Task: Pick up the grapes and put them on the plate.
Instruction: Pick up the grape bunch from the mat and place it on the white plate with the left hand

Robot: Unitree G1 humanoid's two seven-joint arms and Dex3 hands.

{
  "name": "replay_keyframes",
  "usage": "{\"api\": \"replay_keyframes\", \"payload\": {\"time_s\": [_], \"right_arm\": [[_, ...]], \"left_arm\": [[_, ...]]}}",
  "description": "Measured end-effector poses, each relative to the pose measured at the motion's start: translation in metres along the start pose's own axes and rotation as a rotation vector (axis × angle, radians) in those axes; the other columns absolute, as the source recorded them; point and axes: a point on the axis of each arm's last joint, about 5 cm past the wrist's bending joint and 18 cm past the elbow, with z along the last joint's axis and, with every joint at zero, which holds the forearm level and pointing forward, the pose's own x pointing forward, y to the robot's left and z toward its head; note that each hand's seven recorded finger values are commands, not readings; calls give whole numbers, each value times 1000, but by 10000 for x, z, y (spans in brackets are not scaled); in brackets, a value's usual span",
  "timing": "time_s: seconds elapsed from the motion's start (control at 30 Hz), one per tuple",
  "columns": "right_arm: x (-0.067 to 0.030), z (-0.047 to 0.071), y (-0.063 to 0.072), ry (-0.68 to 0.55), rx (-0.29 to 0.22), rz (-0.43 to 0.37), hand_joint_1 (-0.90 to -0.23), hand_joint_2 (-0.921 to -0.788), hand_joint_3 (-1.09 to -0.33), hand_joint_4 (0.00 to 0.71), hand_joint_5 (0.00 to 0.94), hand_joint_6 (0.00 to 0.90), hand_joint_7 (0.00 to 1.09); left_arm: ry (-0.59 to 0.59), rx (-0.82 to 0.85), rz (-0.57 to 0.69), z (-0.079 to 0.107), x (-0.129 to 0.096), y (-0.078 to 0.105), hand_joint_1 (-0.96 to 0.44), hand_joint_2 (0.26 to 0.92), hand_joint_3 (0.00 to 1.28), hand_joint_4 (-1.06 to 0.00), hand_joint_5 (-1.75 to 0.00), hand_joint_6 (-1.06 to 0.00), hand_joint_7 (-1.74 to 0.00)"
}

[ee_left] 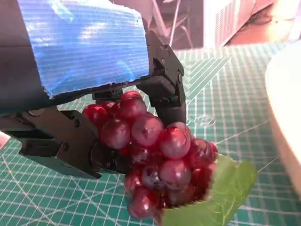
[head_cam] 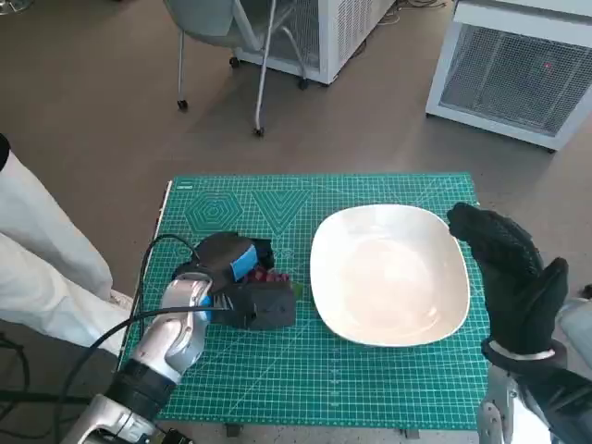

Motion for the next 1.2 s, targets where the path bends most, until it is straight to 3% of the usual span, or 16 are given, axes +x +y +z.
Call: {"api": "replay_keyframes", "payload": {"time_s": [0.33, 0.63, 0.8, 1.1, 1.2], "right_arm": [[-2, -14, -4, 3, 1, -2, -462, -921, -543, 653, 2, 242, 784], [1, -29, -8, 7, 3, -3, -462, -921, -543, 653, 1, 242, 784], [8, -30, -1, 3, 4, -2, -461, -921, -544, 653, 1, 241, 785], [10, -30, 6, -4, 4, -2, -462, -921, -545, 653, 1, 239, 789], [10, -30, 8, -4, 5, -2, -462, -921, -545, 653, 1, 239, 790]], "left_arm": [[-50, -19, 69, 66, -169, 212, 2, 906, 71, -693, -1303, -708, -942], [-144, -25, 245, 202, -430, 576, 5, 905, 69, -695, -1312, -724, -904], [-187, -31, 333, 248, -563, 726, 4, 917, 98, -628, -1255, -639, -1137], [-232, -32, 400, 276, -657, 824, 4, 901, 120, -631, -1218, -640, -1181], [-238, -30, 402, 278, -659, 826, 5, 900, 111, -642, -1279, -674, -1061]]}}
